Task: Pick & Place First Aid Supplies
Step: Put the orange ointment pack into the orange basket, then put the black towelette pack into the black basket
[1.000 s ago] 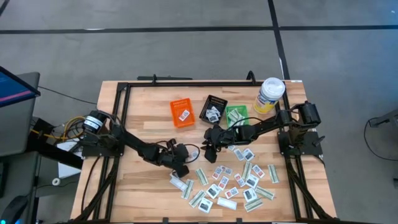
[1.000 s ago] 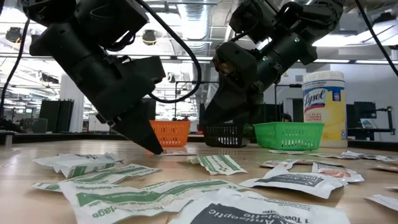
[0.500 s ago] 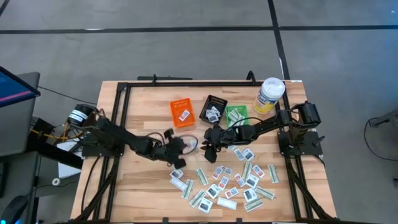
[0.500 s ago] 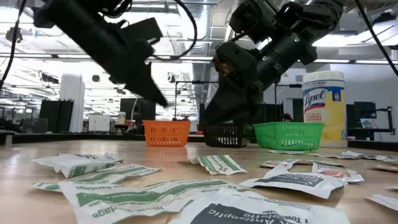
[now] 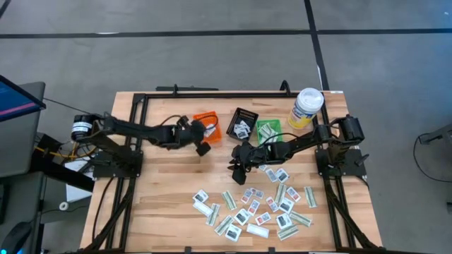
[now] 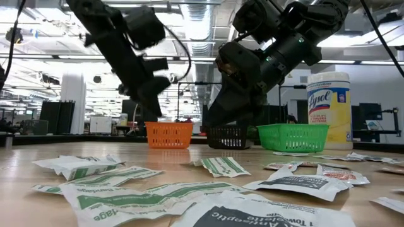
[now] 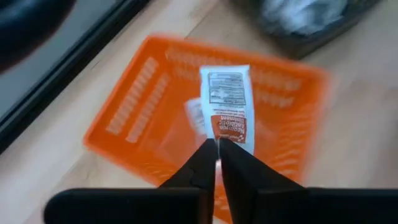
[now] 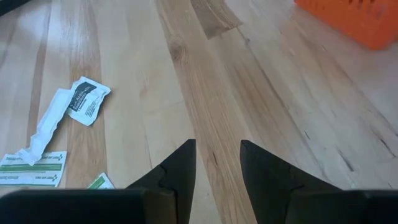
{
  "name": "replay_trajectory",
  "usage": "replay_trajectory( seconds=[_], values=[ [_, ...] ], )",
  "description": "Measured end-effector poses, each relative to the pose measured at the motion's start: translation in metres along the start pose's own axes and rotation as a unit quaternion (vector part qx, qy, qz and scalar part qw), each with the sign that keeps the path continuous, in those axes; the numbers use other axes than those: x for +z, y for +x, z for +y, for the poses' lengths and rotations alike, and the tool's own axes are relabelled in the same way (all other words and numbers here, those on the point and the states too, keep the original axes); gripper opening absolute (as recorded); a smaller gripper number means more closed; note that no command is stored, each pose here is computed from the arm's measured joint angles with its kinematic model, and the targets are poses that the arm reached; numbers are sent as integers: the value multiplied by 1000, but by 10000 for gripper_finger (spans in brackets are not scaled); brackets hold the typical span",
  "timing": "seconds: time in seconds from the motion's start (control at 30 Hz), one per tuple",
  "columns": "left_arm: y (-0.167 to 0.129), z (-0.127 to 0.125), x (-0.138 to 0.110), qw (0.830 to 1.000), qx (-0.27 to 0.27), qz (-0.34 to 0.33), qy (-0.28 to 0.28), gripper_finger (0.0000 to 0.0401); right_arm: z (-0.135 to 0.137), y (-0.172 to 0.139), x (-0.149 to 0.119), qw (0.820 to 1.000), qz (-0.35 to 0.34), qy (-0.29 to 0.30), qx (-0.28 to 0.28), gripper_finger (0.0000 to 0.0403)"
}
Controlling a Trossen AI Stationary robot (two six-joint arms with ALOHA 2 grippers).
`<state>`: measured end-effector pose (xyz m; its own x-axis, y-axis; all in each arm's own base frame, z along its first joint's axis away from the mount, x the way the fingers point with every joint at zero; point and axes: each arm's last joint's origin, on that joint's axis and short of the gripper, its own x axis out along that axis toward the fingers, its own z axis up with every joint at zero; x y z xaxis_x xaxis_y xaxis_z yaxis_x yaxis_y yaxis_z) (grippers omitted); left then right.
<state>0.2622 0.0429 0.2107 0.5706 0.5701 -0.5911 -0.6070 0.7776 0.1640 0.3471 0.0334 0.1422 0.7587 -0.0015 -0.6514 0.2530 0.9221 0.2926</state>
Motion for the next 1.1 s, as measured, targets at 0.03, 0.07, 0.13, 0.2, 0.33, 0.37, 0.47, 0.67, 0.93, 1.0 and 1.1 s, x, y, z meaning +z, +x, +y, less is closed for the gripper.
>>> replay_trajectory(
  seconds=[0.03, 0.07, 0.13, 0.2, 0.33, 0.37, 0.47, 0.67, 0.93, 1.0, 1.1],
  values=[
    [5, 3, -1, 1000, 8, 6, -4, 39, 0, 0, 0, 1000, 0, 0, 0, 119],
    [9, 4, -2, 1000, 14, 12, -5, 48, 0, 0, 0, 1000, 0, 0, 0, 119],
    [14, 5, -4, 1000, 19, 19, -6, 67, 0, 0, 0, 1000, 0, 0, 0, 119],
    [14, 3, -4, 1000, 16, 17, -6, 84, 0, 0, 0, 1000, 0, -1, 0, 119],
    [1, -16, -4, 998, -61, 6, -10, 107, 0, 0, 0, 1000, 0, -1, 0, 119],
    [-4, -24, -3, 995, -98, 2, -16, 110, 0, 0, 0, 1000, 0, -1, 0, 119],
    [-23, -51, -8, 976, -215, 8, 1, 112, 0, 0, 0, 1000, 2, -1, -1, 119],
    [-68, -97, -33, 937, -344, 32, 55, 113, 0, 0, -1, 1000, 3, -2, -2, 119],
    [-107, -125, -61, 932, -346, 7, 108, 113, 0, 0, -1, 1000, 3, -2, -2, 119],
    [-105, -127, -64, 935, -335, 7, 113, 113, 0, 0, -1, 1000, 3, -2, -1, 119],
    [-95, -130, -69, 940, -320, 19, 120, 113, 0, 0, 0, 1000, -1, -1, 0, 119]
  ],
)
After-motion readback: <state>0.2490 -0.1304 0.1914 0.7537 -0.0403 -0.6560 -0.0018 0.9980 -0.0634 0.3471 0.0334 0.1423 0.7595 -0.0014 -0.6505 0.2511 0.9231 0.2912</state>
